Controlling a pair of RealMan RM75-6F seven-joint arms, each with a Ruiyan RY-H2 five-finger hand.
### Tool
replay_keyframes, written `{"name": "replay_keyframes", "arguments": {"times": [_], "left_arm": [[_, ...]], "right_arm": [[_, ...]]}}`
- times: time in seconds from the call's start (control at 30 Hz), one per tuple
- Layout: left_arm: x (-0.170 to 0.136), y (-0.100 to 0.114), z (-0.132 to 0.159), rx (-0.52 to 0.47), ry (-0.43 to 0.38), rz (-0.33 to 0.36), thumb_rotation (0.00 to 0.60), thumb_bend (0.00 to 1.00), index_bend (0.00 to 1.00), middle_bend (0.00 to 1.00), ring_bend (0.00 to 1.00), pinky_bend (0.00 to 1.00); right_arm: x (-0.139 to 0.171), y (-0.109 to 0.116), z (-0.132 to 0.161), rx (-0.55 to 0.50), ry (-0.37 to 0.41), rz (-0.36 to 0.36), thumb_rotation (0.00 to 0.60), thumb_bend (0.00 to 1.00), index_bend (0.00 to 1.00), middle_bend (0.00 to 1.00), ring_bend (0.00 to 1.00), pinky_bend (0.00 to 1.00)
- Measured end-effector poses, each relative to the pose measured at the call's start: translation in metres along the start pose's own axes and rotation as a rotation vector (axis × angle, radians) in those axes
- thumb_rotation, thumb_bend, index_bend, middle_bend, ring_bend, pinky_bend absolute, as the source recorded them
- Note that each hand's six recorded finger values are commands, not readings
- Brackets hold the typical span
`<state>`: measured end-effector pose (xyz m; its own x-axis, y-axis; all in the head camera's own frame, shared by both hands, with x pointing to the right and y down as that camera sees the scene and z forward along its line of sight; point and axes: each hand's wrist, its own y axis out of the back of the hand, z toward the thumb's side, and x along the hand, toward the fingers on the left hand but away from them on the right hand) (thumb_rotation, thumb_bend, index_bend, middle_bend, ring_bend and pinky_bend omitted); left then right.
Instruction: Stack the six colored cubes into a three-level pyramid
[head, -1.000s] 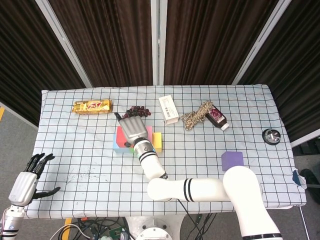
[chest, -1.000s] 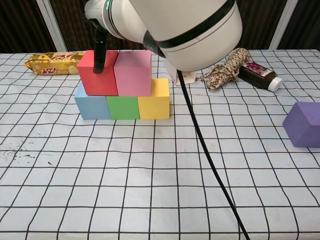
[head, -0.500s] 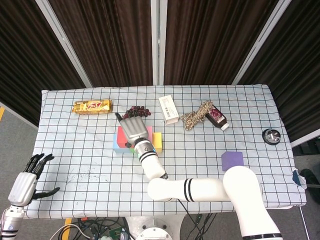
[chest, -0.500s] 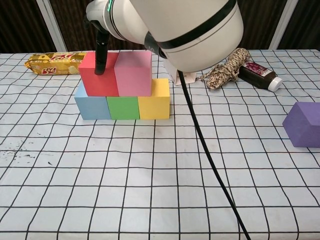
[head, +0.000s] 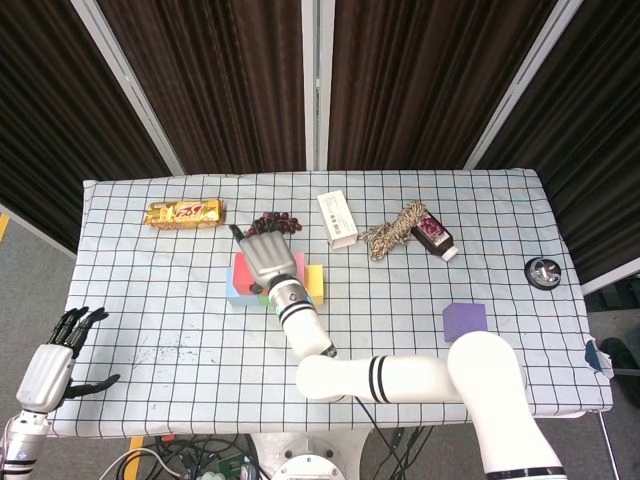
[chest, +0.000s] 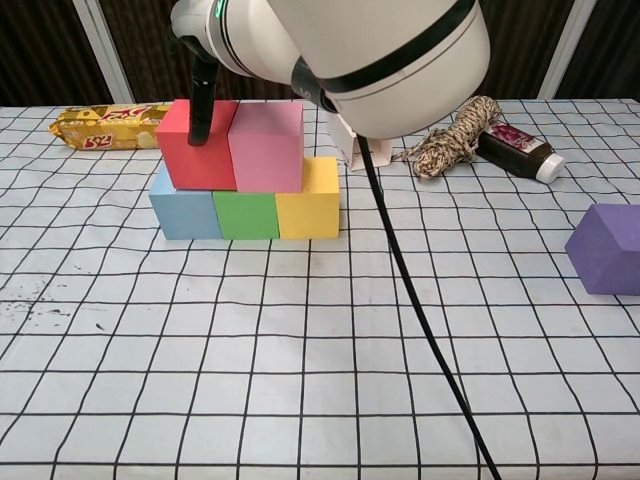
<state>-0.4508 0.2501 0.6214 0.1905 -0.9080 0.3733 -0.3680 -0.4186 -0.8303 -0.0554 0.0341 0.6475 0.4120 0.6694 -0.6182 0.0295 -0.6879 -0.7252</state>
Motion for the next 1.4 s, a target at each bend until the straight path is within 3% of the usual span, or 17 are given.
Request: {"name": "replay_keyframes", "arguments": {"times": [1.4], "left_arm": [[-0.0001, 0.0008, -0.0001, -0.024, -0.003, -0.002, 0.600, 0.00, 0.05, 0.15, 0.05, 0.02]], "right_arm": [[0.0002, -0.0039, 0.0004, 0.023, 0.000, 0.015, 0.600, 0.18, 0.00, 0.45, 0.06, 0.00]]}}
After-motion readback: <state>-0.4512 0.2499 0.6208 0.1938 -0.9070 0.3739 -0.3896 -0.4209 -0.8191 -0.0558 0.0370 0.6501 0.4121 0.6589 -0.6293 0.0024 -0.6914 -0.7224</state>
